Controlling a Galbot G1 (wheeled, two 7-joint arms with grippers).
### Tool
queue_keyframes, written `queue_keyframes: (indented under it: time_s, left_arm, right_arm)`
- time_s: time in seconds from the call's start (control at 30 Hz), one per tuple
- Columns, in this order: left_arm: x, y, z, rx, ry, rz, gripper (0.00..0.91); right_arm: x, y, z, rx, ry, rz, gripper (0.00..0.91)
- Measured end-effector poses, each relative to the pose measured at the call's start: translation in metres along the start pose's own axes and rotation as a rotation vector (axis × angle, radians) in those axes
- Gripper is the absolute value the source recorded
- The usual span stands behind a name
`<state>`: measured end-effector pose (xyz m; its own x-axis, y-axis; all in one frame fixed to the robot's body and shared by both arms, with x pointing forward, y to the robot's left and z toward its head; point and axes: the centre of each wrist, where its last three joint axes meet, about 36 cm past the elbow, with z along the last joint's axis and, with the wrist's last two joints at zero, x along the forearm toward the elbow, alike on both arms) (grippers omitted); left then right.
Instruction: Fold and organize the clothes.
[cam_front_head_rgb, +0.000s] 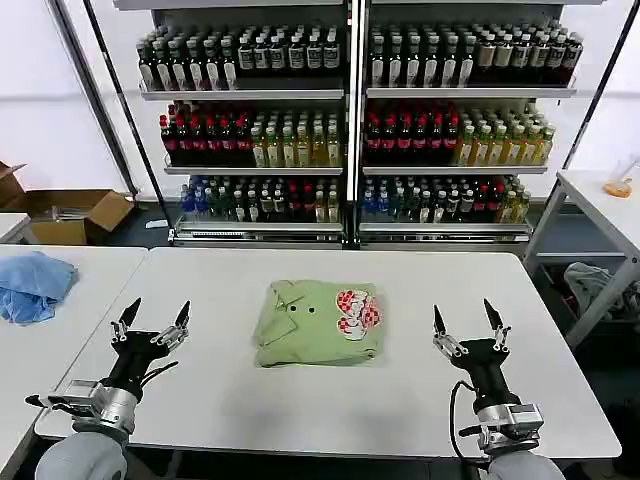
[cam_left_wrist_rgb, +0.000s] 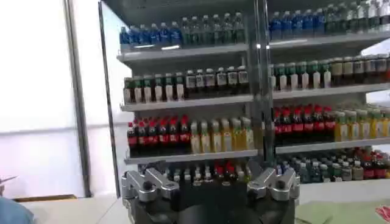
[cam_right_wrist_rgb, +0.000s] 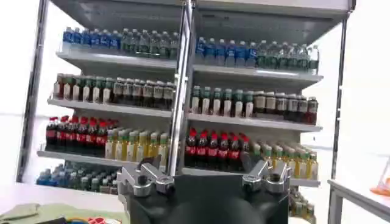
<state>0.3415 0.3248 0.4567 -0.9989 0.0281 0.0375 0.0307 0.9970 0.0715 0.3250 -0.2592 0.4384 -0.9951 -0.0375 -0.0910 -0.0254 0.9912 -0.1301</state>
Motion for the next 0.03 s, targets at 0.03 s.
queue_keyframes:
  time_s: [0.03]
  left_arm:
    - [0.0,0.0006,-0.0004,-0.002,-0.001,0.0,0.907]
  right_arm:
    - [-0.0004,0.0004,-0.0001,-0.002,0.0,-0.001,0.907]
